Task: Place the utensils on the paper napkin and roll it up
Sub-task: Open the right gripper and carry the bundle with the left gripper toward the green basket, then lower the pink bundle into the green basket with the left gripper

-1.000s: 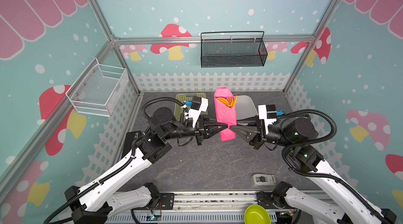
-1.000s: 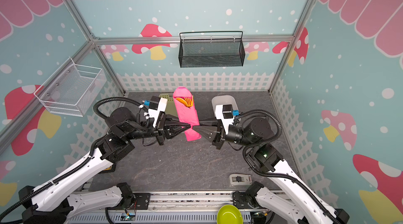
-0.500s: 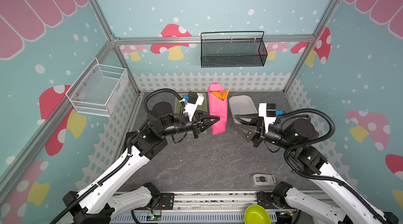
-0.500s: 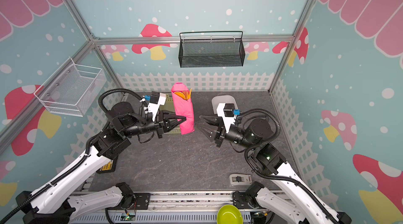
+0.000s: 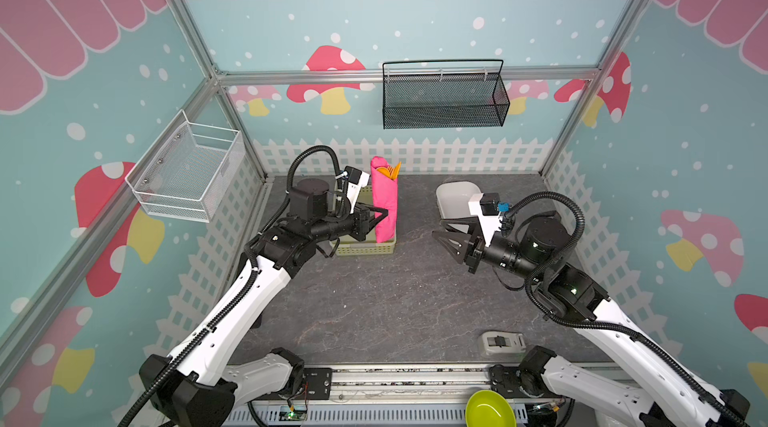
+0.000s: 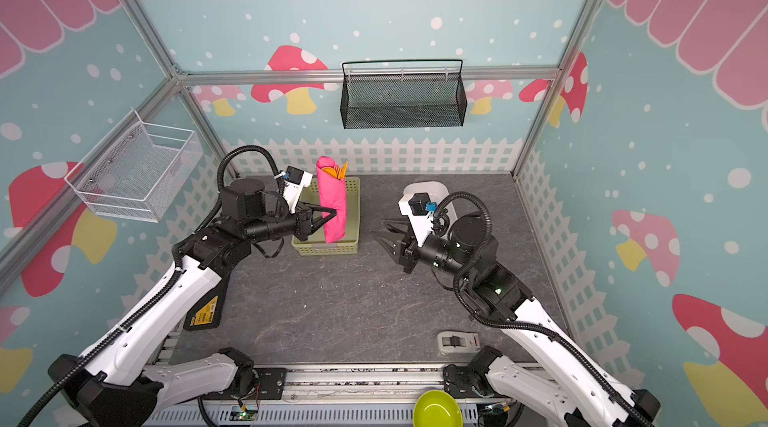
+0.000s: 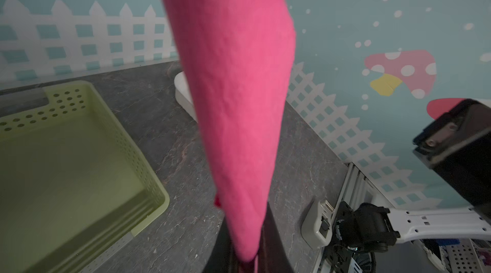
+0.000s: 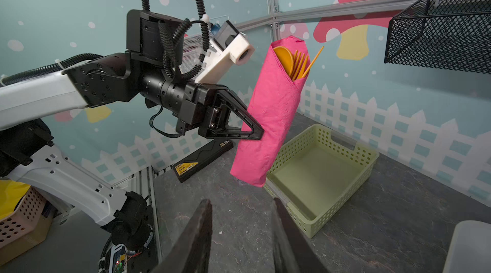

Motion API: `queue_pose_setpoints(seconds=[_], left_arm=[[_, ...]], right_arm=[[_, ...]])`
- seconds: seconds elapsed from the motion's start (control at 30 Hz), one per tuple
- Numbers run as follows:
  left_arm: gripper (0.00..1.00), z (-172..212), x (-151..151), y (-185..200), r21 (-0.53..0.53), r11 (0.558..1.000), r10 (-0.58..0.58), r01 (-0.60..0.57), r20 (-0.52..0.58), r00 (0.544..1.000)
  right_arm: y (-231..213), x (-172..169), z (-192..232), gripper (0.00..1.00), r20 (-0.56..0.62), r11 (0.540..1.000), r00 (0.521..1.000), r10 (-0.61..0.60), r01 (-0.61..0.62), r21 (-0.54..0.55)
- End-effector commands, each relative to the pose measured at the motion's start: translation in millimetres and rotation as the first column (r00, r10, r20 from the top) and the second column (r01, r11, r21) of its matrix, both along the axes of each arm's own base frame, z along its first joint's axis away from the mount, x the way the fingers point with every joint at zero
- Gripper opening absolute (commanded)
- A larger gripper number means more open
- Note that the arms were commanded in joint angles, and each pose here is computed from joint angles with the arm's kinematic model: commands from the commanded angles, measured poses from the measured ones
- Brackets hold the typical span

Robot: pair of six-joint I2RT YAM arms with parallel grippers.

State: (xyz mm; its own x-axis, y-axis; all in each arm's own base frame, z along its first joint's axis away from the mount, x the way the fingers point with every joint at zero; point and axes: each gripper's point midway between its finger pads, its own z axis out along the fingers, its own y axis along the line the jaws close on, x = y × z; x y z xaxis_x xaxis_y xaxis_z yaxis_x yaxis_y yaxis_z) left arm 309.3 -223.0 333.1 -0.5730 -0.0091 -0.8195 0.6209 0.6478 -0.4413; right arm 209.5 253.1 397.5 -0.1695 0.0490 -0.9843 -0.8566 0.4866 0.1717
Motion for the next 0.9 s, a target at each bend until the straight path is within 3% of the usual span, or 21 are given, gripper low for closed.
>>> queue_pose_setpoints(seconds=[0.0,0.17,0.3,0.63,0.87], left_arm=[[0.00,-25,22,20,0.054,0.995,0.084,-0.079,-0.090,0.992],[0.00,-65,51,37,0.125,0.982,0.165,-0.140,-0.215,0.963],[0.00,-93,80,52,0.115,0.977,0.206,-0.177,-0.325,0.923],[0.00,-161,143,57,0.049,0.988,0.150,-0.147,-0.547,0.824],[0.00,-202,177,48,0.016,0.991,0.115,-0.135,-0.631,0.768]], right_arm=[[-1,2,3,0.39,0.021,1.000,1.000,-0.009,0.009,-0.013],[-1,1,-1,0.39,0.019,1.000,1.000,-0.002,0.002,-0.023],[-1,0,-3,0.39,0.020,1.000,1.000,0.001,-0.001,-0.029],[-4,-3,-6,0.39,0.017,1.000,1.000,0.000,0.000,-0.030],[-4,0,-15,0.39,-0.003,0.999,1.000,-0.013,0.013,-0.042]])
